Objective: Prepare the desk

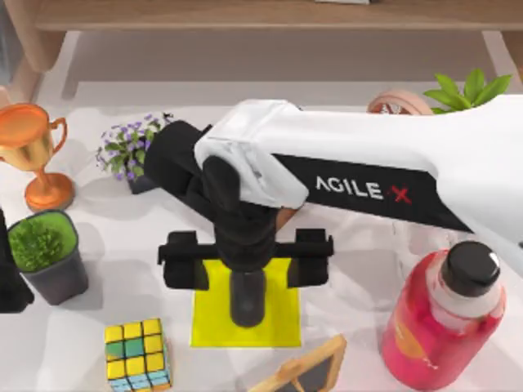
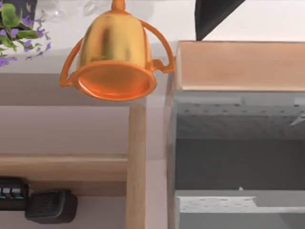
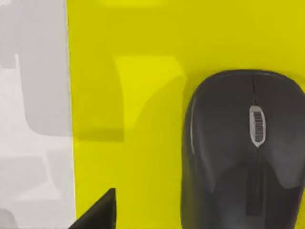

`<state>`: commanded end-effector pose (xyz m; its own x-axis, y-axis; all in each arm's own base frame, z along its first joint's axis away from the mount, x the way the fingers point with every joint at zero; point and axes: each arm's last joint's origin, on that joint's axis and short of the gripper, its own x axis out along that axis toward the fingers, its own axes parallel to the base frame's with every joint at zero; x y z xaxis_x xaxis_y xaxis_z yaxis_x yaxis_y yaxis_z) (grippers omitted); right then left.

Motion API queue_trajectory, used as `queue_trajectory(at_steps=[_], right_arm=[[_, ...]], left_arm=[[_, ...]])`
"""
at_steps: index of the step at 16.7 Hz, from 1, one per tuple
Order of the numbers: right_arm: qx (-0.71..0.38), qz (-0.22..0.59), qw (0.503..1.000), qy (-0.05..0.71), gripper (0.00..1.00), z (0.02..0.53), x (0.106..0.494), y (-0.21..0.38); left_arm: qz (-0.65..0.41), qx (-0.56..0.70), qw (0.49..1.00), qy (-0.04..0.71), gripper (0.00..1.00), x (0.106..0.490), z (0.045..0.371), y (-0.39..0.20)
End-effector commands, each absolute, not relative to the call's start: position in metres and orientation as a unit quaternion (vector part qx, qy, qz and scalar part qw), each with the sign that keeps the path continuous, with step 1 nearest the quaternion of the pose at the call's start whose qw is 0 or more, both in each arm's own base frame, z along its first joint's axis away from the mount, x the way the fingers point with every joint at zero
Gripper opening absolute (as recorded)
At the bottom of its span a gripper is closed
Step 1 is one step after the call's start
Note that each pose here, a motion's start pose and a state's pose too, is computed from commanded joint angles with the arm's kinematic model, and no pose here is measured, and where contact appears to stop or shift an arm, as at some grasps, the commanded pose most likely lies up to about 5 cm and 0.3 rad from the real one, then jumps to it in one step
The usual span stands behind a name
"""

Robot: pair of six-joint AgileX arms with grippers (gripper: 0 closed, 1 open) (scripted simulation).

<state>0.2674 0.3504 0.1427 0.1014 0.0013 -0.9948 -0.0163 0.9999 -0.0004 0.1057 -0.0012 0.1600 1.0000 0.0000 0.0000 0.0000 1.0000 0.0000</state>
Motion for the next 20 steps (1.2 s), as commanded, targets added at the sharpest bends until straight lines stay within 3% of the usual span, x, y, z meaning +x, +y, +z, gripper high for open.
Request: queue_trajectory(at_steps=[5, 9, 15, 20], right_arm=[[0.021, 0.04, 0.758, 0.651, 1.0, 0.162, 0.282, 0.335], [0.07, 0.117, 0.802, 0.582, 1.0, 0.2, 0.316, 0.29], [0.074, 0.222, 0.903, 0.36, 1.0, 0.251, 0.365, 0.174], [-0.058, 0.202, 0.969, 0.132, 1.0, 0.263, 0.372, 0.046]], left_arm=[[0.0, 0.0, 1.0, 0.0, 1.0, 0.106, 0.16, -0.001], [0.0, 0.0, 1.0, 0.0, 1.0, 0.106, 0.16, -0.001], [0.0, 0.0, 1.0, 0.0, 1.0, 0.106, 0.16, -0.001], [0.0, 0.0, 1.0, 0.0, 1.0, 0.106, 0.16, -0.001]])
